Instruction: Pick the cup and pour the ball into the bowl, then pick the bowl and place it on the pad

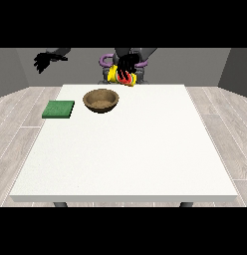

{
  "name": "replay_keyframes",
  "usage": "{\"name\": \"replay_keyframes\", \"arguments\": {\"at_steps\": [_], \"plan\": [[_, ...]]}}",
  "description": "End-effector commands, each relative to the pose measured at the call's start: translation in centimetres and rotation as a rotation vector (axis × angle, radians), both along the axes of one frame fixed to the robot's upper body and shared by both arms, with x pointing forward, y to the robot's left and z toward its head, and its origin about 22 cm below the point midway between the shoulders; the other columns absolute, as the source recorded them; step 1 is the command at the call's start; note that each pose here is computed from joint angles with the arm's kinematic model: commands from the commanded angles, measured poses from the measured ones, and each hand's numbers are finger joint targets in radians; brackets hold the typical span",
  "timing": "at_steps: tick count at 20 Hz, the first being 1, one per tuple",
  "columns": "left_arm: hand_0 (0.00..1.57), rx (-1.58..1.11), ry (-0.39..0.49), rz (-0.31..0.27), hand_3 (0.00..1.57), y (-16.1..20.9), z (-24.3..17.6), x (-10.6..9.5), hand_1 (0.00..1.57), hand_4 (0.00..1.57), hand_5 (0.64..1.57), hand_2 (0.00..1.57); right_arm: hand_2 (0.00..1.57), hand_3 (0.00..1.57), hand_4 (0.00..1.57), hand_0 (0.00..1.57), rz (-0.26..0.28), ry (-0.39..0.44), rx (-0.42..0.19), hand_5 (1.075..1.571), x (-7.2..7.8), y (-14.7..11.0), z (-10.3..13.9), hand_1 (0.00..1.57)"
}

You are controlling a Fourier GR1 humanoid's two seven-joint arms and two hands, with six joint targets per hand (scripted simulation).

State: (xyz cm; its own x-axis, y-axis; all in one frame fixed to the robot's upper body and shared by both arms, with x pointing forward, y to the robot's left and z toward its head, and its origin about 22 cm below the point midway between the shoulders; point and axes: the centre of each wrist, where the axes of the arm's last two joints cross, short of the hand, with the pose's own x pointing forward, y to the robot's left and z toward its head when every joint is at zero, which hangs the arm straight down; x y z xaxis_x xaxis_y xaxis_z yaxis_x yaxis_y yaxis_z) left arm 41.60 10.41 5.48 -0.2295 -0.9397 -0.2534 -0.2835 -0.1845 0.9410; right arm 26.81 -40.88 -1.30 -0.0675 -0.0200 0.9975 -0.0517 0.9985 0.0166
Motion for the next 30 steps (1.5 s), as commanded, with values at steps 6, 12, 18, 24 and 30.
{"name": "replay_keyframes", "arguments": {"at_steps": [6, 12, 18, 24, 30], "plan": [[1.52, 0.587, -0.068, -0.107, 1.57, -4.1, -3.3, -2.3, 1.52, 1.50, 1.232, 1.57, 0.00, 0.00, 0.00, 0.00, 0.020, 0.020, 0.014, 1.571, 0.5, 0.7, -0.4, 0.00], [1.45, 0.738, -0.060, -0.173, 1.57, -6.6, -2.3, -2.9, 1.45, 1.53, 1.137, 1.57, 0.00, 0.00, 0.00, 0.00, -0.032, 0.050, 0.001, 1.571, 0.4, -1.1, 0.3, 0.00], [1.45, 0.591, -0.040, -0.146, 1.57, -3.7, -2.4, -2.3, 1.45, 1.54, 1.136, 1.57, 0.00, 0.00, 0.00, 0.00, -0.021, 0.129, 0.040, 1.568, 0.2, 0.3, -0.5, 0.00], [1.24, -0.354, 0.029, 0.169, 1.43, 0.6, -0.7, -1.2, 1.24, 1.51, 1.196, 1.54, 0.00, 0.00, 0.00, 0.00, -0.049, 0.129, 0.051, 1.567, -2.4, -0.1, -2.4, 0.00], [0.00, -1.037, 0.131, 0.288, 0.00, 1.9, -3.5, -4.0, 0.00, 0.42, 1.561, 0.00, 0.00, 0.00, 0.35, 0.00, -0.025, 0.054, 0.090, 1.567, 0.2, 3.2, -1.8, 0.00]]}}
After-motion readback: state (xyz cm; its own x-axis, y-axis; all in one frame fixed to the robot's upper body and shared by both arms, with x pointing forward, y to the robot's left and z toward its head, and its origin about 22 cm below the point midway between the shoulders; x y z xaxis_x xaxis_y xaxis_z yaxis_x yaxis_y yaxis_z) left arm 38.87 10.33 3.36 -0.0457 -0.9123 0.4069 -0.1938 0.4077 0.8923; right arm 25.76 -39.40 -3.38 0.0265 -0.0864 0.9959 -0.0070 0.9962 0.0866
